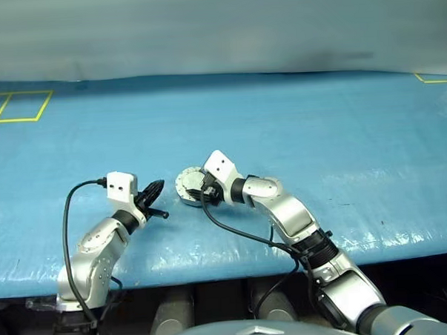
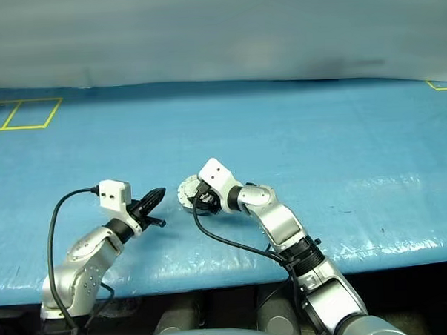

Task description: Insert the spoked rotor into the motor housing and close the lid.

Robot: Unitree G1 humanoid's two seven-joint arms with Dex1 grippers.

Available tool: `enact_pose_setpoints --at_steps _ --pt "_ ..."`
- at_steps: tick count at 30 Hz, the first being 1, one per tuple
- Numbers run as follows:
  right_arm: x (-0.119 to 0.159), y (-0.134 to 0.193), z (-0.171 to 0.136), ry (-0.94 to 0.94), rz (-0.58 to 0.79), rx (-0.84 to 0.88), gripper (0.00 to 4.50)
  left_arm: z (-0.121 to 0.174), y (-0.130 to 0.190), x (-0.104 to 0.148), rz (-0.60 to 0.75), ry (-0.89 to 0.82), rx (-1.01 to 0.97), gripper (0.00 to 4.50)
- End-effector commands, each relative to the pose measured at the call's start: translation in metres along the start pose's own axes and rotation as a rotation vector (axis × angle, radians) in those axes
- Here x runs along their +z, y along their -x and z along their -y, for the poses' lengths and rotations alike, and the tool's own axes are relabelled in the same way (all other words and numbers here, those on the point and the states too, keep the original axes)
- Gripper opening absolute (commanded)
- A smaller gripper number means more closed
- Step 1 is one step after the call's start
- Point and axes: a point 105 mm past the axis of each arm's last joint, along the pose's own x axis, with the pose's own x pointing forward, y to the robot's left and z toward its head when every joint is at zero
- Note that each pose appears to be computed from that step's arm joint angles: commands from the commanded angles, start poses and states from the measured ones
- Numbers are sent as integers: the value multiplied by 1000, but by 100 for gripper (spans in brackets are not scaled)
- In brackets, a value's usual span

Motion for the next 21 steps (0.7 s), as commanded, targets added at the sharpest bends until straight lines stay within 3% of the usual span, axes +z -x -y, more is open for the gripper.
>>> enact_pose_setpoints --at_steps 1,5,21 --pt "-9 0 3 -26 -38 -12 303 6 -9 10 -14 62 -88 0" --pt "-9 1 4 -25 -38 -20 303 16 -22 14 -44 102 -157 0" --pt "-6 6 2 -50 -6 -28 303 21 -40 -15 -229 54 -166 0"
